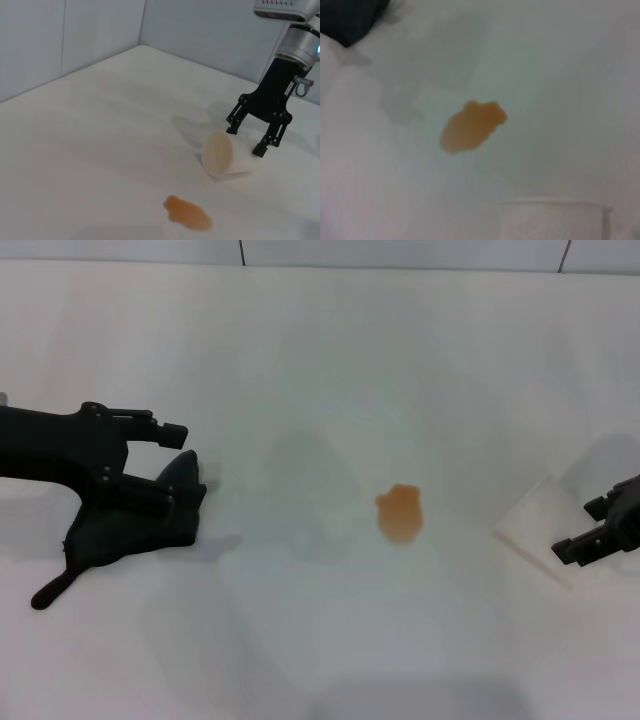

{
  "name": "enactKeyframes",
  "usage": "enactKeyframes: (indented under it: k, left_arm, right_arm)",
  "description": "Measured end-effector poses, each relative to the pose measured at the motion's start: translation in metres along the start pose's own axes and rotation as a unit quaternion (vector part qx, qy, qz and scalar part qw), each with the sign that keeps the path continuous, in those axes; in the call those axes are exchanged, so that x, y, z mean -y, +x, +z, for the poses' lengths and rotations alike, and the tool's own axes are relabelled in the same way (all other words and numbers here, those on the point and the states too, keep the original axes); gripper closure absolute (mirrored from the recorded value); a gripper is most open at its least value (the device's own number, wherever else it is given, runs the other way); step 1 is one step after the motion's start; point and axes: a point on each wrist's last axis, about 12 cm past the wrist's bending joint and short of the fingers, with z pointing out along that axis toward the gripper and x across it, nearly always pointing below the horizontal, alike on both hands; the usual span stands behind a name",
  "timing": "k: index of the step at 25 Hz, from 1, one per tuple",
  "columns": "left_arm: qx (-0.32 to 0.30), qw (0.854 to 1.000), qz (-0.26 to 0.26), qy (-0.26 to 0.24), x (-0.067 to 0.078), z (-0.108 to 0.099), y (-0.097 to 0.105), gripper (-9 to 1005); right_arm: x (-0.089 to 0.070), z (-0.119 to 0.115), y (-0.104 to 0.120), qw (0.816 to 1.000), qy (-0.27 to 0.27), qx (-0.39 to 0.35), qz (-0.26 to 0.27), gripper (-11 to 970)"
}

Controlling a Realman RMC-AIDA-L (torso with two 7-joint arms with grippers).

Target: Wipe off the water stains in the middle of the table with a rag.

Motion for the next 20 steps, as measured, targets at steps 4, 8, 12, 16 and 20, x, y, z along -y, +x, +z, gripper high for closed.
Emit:
enactKeyframes:
  k: [4, 8, 12, 16, 20]
  left_arm:
    - [0.0, 1.0, 0.0, 0.0, -0.0002, -0.0001, -0.0001, 108]
    - [0.0, 1.0, 0.0, -0.001, -0.0003, 0.0001, 0.0, 108]
    - [0.0, 1.0, 0.0, -0.001, -0.0003, -0.0001, 0.0001, 108]
    - [0.0, 1.0, -0.001, 0.0, -0.0002, 0.0002, 0.0001, 108]
    - [0.0, 1.0, -0.001, 0.0, -0.0001, 0.0004, 0.0001, 108]
  right_arm:
    - [-0.0006, 0.0013, 0.0005, 1.0, 0.0, -0.003, 0.0, 168]
    - [-0.0005, 0.0019, 0.0013, 1.0, 0.001, -0.006, 0.001, 170]
    - [-0.0004, 0.002, 0.0013, 1.0, 0.001, -0.006, 0.001, 173]
    - [-0.0002, 0.002, 0.0013, 1.0, 0.002, -0.006, 0.001, 174]
    - [-0.0009, 0.0032, 0.001, 1.0, 0.001, -0.008, -0.001, 175]
